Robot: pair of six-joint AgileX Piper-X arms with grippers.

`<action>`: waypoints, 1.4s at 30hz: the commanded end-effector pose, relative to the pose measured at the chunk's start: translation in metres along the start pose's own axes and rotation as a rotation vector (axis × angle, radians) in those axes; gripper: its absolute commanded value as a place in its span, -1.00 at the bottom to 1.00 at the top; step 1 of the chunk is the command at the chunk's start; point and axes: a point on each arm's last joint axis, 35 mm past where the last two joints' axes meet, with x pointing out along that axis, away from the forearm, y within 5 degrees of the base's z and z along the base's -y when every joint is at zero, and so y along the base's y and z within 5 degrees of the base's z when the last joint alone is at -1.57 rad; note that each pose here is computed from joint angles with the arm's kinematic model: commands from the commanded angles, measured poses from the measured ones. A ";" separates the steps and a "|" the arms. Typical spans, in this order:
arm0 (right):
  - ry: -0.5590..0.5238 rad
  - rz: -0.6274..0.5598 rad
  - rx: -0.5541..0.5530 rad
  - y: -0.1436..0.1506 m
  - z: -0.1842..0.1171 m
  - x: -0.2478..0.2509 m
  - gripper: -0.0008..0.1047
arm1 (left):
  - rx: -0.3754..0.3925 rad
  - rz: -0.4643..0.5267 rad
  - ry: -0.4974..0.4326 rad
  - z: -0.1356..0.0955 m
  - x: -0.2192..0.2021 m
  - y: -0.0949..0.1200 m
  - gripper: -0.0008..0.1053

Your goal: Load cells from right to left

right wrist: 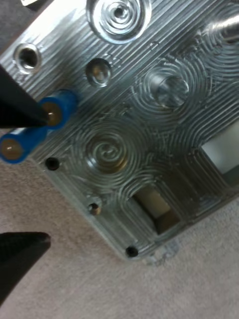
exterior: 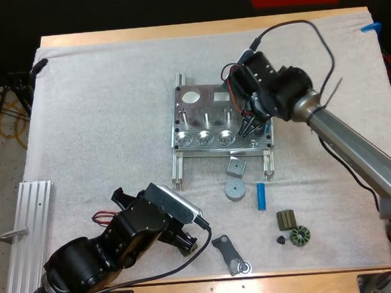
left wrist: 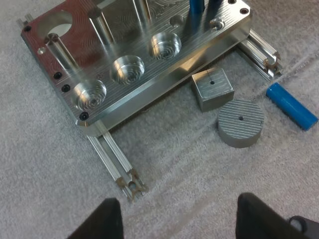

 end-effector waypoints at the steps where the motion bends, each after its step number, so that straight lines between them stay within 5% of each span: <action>1: -0.017 -0.017 0.022 -0.005 -0.004 -0.016 -0.09 | 0.004 -0.002 -0.009 0.001 -0.002 0.000 -0.04; 42: -0.142 0.061 0.237 0.005 -0.075 -0.160 -0.09 | 0.021 -0.003 -0.011 0.001 -0.002 0.000 -0.04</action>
